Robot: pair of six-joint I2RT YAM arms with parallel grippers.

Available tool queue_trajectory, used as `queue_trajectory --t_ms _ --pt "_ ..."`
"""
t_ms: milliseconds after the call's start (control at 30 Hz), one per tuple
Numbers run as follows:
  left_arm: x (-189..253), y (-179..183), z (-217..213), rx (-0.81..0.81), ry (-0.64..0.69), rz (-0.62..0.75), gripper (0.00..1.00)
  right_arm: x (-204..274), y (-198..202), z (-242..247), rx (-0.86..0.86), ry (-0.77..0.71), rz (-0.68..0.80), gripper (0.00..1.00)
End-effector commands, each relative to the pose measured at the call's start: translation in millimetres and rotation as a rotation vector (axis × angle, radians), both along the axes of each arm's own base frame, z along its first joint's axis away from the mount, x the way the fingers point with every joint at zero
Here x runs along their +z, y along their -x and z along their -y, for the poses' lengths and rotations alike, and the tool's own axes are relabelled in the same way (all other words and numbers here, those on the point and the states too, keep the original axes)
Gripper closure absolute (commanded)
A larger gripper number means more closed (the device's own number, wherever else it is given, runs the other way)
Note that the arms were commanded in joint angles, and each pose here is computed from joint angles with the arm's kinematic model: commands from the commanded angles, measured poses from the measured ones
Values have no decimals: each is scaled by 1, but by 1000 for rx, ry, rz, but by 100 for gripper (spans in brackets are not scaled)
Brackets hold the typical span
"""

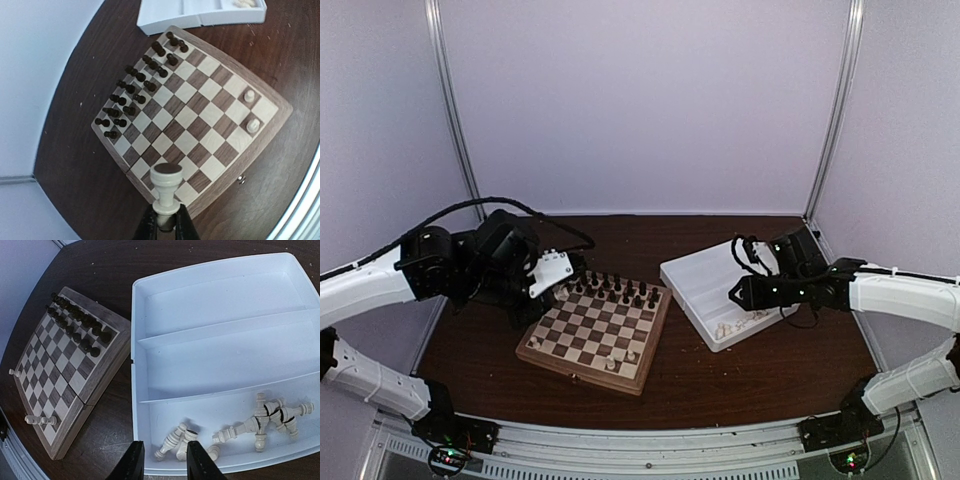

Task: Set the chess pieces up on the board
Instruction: Place the chess piece in the storage box, then place the chess piece on the chessboard.

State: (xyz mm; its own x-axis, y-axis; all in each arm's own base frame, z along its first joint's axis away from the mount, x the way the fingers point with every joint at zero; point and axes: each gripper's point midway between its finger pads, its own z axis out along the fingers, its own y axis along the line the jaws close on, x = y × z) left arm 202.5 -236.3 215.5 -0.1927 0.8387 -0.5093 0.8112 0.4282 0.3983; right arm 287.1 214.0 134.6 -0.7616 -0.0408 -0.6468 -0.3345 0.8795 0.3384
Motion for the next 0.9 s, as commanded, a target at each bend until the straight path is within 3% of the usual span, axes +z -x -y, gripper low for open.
queue_trajectory --t_ms 0,133,300,433,600,767,800,867 --pt "23 -12 20 194 336 -211 100 22 6 -22 87 -31 81 67" --pt "18 -5 33 224 465 -426 100 49 17 -59 204 -104 157 66" --pt "14 9 51 169 517 -603 100 73 45 -114 419 -150 243 63" --pt "11 12 51 168 514 -625 100 79 57 -132 491 -111 304 63" --pt "9 14 45 161 516 -596 100 94 35 -110 331 -49 419 54" --pt "13 15 45 137 513 -583 100 101 24 -96 271 -5 528 55" --pt "13 15 45 134 512 -583 100 103 28 -99 314 5 539 42" --pt "12 15 47 128 507 -592 100 107 43 -111 460 -1 555 30"
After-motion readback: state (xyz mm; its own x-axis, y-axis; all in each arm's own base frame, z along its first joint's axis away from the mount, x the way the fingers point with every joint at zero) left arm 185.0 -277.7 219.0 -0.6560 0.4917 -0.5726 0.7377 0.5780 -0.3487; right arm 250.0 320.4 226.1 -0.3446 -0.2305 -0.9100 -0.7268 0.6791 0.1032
